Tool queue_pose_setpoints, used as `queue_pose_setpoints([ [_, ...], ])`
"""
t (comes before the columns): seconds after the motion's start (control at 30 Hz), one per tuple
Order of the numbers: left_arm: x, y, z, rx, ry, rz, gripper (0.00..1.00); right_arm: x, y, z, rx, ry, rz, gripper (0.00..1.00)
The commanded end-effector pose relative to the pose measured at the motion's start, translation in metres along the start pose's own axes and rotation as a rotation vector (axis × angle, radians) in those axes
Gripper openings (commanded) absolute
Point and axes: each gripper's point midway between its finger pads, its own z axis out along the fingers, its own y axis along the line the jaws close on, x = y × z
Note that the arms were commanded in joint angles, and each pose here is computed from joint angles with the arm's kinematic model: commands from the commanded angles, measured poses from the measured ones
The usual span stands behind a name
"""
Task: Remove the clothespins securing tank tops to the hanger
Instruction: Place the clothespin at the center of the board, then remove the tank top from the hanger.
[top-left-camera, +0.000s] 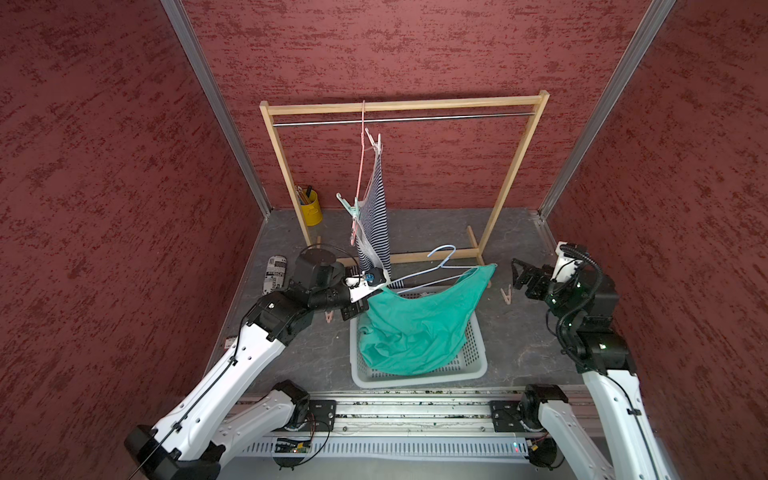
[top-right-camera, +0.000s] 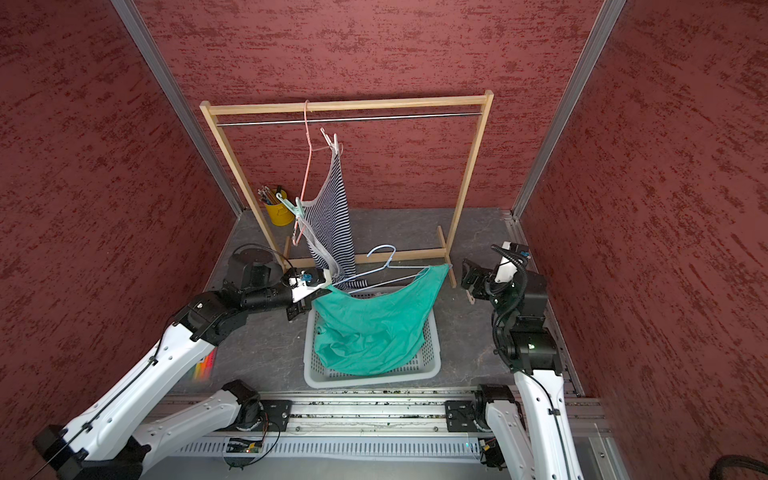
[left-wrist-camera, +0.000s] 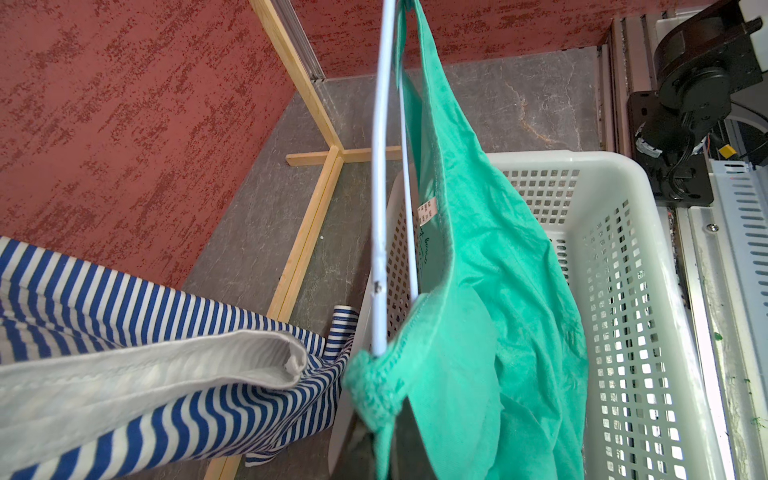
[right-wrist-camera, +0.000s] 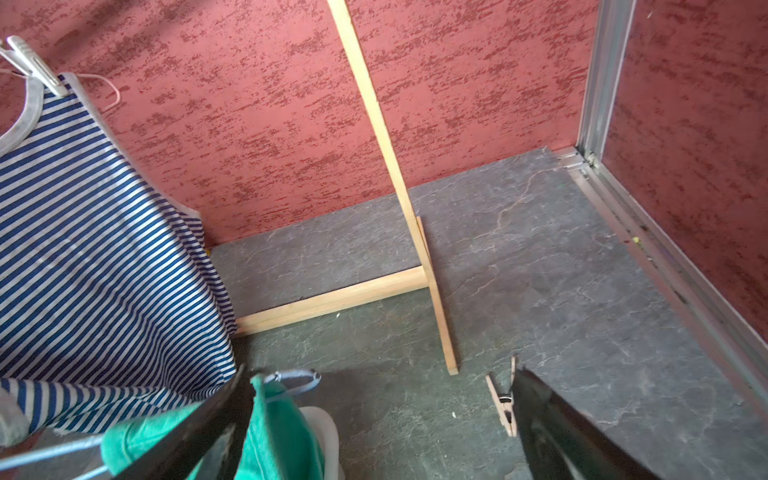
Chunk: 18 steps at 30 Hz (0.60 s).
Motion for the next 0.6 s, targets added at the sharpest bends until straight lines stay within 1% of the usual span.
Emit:
queue_pose_setpoints([
  [0.0, -0.021, 0.016, -0.007, -0.06, -0.047, -0.015, 0.0, -0.016, 0.024, -0.012, -0.103, -0.081, 0.009, 0.99],
  [0.1, -0.023, 0.019, -0.007, -0.064, -0.04, -0.041, 0.0, -0.023, 0.029, -0.029, -0.121, -0.145, 0.005, 0.99],
  [0.23, -0.026, 0.018, -0.008, -0.058, -0.054, -0.053, 0.0, -0.011, 0.035, -0.024, -0.147, -0.089, 0.025, 0.99],
  [0.3, -0.027, 0.018, -0.01, -0.063, -0.056, -0.05, 0.0, -0.016, 0.045, -0.03, -0.19, -0.134, 0.046, 0.99],
  [0.37, -0.027, 0.019, -0.013, -0.075, -0.055, -0.051, 0.0, -0.019, 0.049, -0.034, -0.195, -0.158, 0.058, 0.99],
  [0.5, -0.026, 0.016, -0.019, -0.078, -0.056, -0.051, 0.0, -0.014, 0.05, -0.033, -0.184, -0.147, 0.072, 0.99],
  [0.57, -0.025, 0.015, -0.021, -0.083, -0.054, -0.057, 0.0, -0.01, 0.054, -0.027, -0.192, -0.123, 0.071, 0.99],
])
